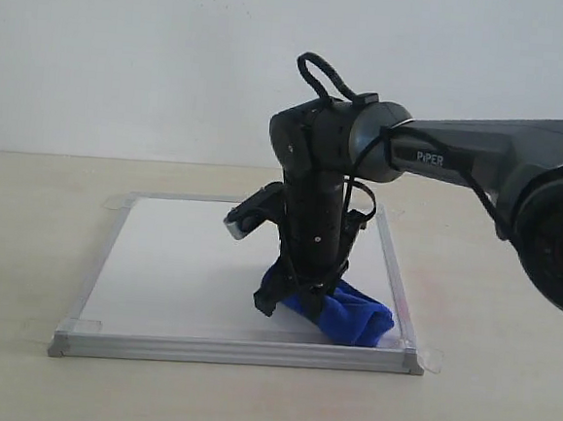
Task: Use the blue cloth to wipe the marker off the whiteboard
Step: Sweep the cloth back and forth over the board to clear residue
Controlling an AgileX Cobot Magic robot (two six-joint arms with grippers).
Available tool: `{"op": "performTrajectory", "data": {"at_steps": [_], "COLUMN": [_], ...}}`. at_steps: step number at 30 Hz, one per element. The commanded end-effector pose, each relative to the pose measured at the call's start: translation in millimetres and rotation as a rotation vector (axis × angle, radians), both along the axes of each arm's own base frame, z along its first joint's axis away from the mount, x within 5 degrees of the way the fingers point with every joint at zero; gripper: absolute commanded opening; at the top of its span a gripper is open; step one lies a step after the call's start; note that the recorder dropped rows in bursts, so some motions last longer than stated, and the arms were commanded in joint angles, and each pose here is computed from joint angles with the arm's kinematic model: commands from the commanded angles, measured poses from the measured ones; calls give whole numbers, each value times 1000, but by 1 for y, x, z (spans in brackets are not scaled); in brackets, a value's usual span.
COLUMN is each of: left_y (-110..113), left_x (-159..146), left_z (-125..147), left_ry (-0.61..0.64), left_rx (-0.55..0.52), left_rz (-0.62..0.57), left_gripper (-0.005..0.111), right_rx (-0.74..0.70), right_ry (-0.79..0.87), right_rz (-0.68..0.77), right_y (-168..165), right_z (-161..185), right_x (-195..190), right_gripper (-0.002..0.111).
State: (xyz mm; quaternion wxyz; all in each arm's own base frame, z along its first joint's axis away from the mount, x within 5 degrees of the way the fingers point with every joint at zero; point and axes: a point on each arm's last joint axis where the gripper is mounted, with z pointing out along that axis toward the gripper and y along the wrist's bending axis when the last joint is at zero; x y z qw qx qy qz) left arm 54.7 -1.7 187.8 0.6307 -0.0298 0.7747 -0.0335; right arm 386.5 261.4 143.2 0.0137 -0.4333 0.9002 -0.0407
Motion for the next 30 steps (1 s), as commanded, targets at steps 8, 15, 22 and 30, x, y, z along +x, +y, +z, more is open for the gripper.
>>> {"op": "performTrajectory", "data": {"at_steps": [8,15,22,30], "left_y": [0,0,0,0], "left_x": [0,0,0,0], "left_z": [-1,-1,-1,-1], "left_ry": [-4,-4,-4,-4], "left_rx": [1,1,1,1], "left_rz": [-2,-2,-2,-2], "left_gripper": [4,4,4,4], "right_rx": [257,-294,145,284], "right_ry": [153,-217,-92,-129], "right_rz": [9,-126,-313,-251], "right_y": [40,-27,11,42], "right_z": [-4,3,-5,-1], "right_x": [-37,5,-4,-12], "right_gripper": [0,0,0,0]}}
